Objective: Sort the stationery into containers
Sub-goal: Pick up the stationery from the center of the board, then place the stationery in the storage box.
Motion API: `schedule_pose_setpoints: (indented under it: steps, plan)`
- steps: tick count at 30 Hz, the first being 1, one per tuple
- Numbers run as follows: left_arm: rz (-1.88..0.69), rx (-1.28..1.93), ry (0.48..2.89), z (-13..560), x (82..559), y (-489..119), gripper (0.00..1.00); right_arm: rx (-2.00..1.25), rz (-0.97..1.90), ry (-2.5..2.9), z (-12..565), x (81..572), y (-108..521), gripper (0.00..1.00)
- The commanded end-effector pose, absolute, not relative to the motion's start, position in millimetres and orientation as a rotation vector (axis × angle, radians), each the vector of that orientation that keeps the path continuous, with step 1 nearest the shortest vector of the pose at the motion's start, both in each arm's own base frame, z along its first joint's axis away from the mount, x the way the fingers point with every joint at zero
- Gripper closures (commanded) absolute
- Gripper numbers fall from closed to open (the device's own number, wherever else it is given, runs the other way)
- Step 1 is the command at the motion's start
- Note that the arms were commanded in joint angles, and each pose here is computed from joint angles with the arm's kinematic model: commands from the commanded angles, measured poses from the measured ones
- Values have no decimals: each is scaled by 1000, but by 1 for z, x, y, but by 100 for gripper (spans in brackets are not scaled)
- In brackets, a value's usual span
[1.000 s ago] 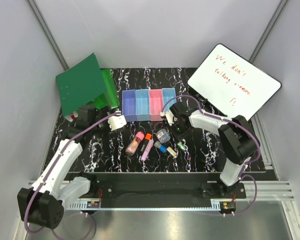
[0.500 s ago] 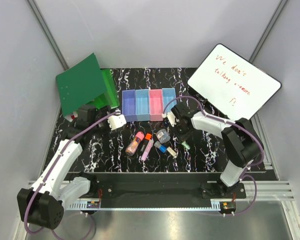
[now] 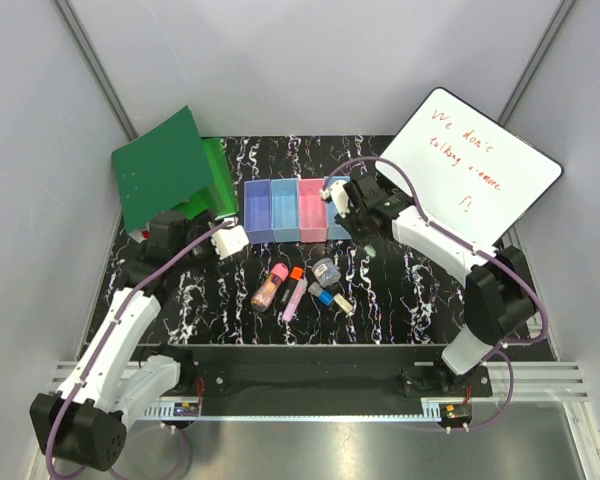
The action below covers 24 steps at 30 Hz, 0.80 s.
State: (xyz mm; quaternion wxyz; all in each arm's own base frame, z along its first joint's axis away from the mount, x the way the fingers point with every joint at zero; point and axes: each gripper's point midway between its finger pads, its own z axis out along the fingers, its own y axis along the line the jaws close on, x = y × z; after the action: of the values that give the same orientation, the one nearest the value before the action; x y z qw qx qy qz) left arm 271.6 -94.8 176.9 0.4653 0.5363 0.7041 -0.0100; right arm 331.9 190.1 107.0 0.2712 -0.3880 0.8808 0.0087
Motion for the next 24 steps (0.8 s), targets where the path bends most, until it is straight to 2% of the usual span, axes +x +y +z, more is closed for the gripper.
schedule_pose_setpoints:
  steps: [1,9,14,24]
  plan:
    - [-31,1290,1691,185,274,-99,1,-968,-69,2263,140,378,189,100]
    - [-22,1293,1685,185,273,-98,1,-922,-91,2173,159,450,208,100]
    - [-15,1295,1678,187,272,-98,1,-917,-99,2162,147,488,223,100]
    - [20,1315,1662,186,271,-95,1,-951,-88,2204,100,509,234,100]
